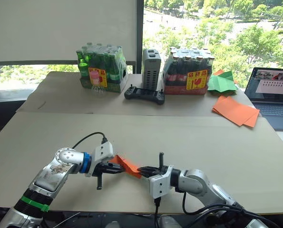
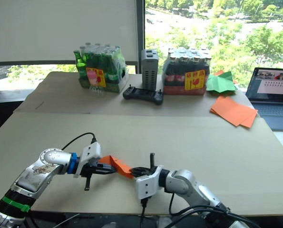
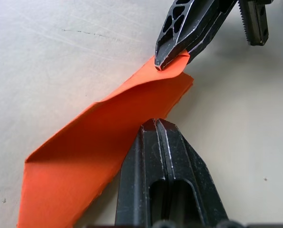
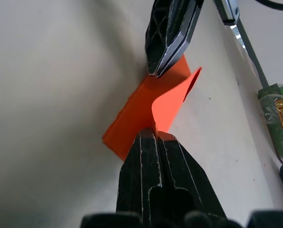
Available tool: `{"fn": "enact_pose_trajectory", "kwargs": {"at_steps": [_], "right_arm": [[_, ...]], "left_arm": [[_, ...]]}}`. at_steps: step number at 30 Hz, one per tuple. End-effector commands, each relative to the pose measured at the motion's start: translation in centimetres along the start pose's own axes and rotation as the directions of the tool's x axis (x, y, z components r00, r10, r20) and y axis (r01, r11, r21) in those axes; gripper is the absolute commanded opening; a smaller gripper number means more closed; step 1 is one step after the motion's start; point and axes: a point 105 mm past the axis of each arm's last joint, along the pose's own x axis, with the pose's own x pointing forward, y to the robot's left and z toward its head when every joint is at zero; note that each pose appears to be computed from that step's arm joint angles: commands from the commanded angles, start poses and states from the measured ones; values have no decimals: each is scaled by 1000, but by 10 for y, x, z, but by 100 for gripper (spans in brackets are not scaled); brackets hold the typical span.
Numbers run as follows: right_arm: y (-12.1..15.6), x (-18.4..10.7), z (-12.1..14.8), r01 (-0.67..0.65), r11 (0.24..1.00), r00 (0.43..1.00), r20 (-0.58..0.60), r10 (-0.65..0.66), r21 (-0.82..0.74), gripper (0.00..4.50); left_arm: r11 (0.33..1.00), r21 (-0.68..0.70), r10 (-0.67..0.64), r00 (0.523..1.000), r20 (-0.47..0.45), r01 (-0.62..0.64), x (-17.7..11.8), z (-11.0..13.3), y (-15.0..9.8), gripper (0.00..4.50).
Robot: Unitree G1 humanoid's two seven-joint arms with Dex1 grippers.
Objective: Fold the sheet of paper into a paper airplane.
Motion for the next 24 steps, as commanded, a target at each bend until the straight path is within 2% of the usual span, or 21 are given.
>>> {"fn": "enact_pose_trajectory", "kwargs": {"at_steps": [1,6,9,11,15,17,24], "right_arm": [[11,0,-6,-66,997,997,-30,65,-33,3],[18,0,-14,-124,992,989,-77,124,0,3],[20,0,-16,-156,988,984,-89,155,-4,3],[21,0,-16,-167,986,982,-92,166,-1,3],[19,1,-16,-169,986,981,-97,168,1,3],[19,1,-16,-169,986,980,-101,169,8,3],[11,1,-13,-154,987,982,-99,158,49,3]], "left_arm": [[999,0,40,999,22,-40,-15,5,4,0],[997,-17,71,995,76,-70,-33,23,8,0],[995,-16,104,983,149,-103,-47,47,18,0],[993,-17,114,977,182,-113,-46,56,23,0],[997,-1,74,988,133,-75,-20,40,18,0],[999,4,48,995,87,-49,-8,25,12,0],[998,6,56,998,23,-56,1,-1,11,0]]}}
